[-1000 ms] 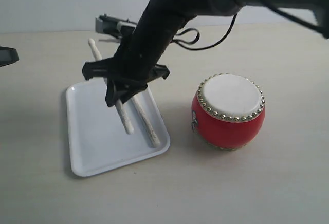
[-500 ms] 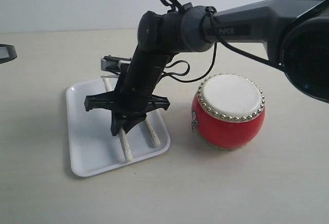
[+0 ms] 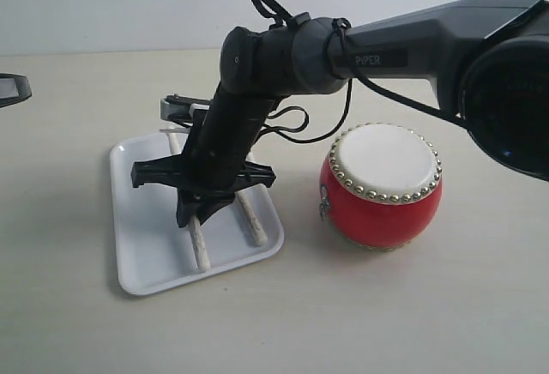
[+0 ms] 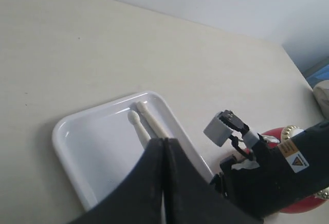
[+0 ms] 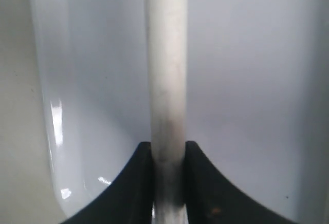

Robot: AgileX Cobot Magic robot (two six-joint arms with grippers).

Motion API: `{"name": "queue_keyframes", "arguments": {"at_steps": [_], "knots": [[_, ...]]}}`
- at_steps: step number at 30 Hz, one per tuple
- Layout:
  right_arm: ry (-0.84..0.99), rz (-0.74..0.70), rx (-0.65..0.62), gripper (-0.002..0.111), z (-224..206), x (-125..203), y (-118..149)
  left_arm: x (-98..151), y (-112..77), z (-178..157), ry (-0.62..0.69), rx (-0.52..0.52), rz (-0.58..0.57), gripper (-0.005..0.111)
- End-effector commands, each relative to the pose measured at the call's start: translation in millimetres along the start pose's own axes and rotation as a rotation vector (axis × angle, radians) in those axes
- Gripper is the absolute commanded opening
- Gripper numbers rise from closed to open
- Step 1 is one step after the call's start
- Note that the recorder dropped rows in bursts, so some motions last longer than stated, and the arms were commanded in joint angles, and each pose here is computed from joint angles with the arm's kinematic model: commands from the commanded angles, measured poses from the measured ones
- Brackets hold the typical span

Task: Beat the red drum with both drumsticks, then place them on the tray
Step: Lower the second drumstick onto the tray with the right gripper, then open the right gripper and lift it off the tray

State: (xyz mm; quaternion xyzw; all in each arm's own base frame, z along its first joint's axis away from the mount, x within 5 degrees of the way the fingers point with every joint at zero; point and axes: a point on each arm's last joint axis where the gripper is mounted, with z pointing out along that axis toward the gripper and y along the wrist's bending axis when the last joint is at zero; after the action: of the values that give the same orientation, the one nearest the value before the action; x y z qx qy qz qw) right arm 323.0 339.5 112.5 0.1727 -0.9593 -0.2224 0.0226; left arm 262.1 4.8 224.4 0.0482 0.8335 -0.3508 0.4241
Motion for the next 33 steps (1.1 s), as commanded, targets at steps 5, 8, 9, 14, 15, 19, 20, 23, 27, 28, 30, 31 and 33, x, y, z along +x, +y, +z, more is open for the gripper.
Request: {"name": "queue_keyframes", "arguments": {"at_steps": [5,8,9,14,15,19,20,23,27,28,30,31,33], "knots": [[-0.065,-0.002,0.001,0.0,-0.3,-5.8,-0.4,-0.9,-2.5,-1.6,-0.005,0.017,0.016,0.0],[-0.063,-0.002,0.001,0.0,-0.3,-5.7,-0.5,-0.9,-2.5,-1.6,-0.005,0.017,0.016,0.0],[-0.06,-0.005,0.004,0.0,-0.3,-5.4,-0.7,-0.9,-2.5,-1.6,-0.005,0.017,0.016,0.0],[-0.059,-0.008,0.006,0.007,-0.2,-5.3,-0.9,-0.1,-2.8,-1.6,0.005,0.021,0.023,0.0],[-0.059,-0.008,0.006,0.01,-0.2,-5.3,-0.9,-0.1,-2.8,-1.6,0.005,0.021,0.023,0.0],[-0.063,-0.01,0.007,0.028,-0.3,-5.6,-1.0,0.2,-2.8,-1.6,0.008,0.021,0.025,0.0],[-0.065,-0.009,0.008,0.033,-0.3,-5.9,-1.1,0.3,-2.8,-1.6,0.008,0.021,0.026,0.0],[-0.086,-0.025,0.009,0.042,-4.5,-10.1,1.8,0.4,-2.8,-1.6,0.01,0.021,0.027,0.0],[-0.133,-0.066,-0.008,0.042,-26.0,-19.0,15.6,0.7,-2.8,-1.6,0.013,0.021,0.037,0.0],[-0.155,-0.097,0.004,0.042,-37.2,-21.7,20.2,0.7,-2.8,-1.6,0.013,0.021,0.037,0.0],[-0.193,-0.144,0.027,0.042,-56.3,-23.5,26.5,0.7,-2.8,-1.6,0.013,0.021,0.042,0.0],[-0.208,-0.16,0.037,0.042,-63.7,-23.2,28.4,0.8,-2.8,-1.6,0.015,0.021,0.043,0.0],[-0.253,-0.211,0.071,0.04,-85.3,-21.5,33.1,0.9,-2.8,-1.6,0.015,0.021,0.045,0.0]]}}
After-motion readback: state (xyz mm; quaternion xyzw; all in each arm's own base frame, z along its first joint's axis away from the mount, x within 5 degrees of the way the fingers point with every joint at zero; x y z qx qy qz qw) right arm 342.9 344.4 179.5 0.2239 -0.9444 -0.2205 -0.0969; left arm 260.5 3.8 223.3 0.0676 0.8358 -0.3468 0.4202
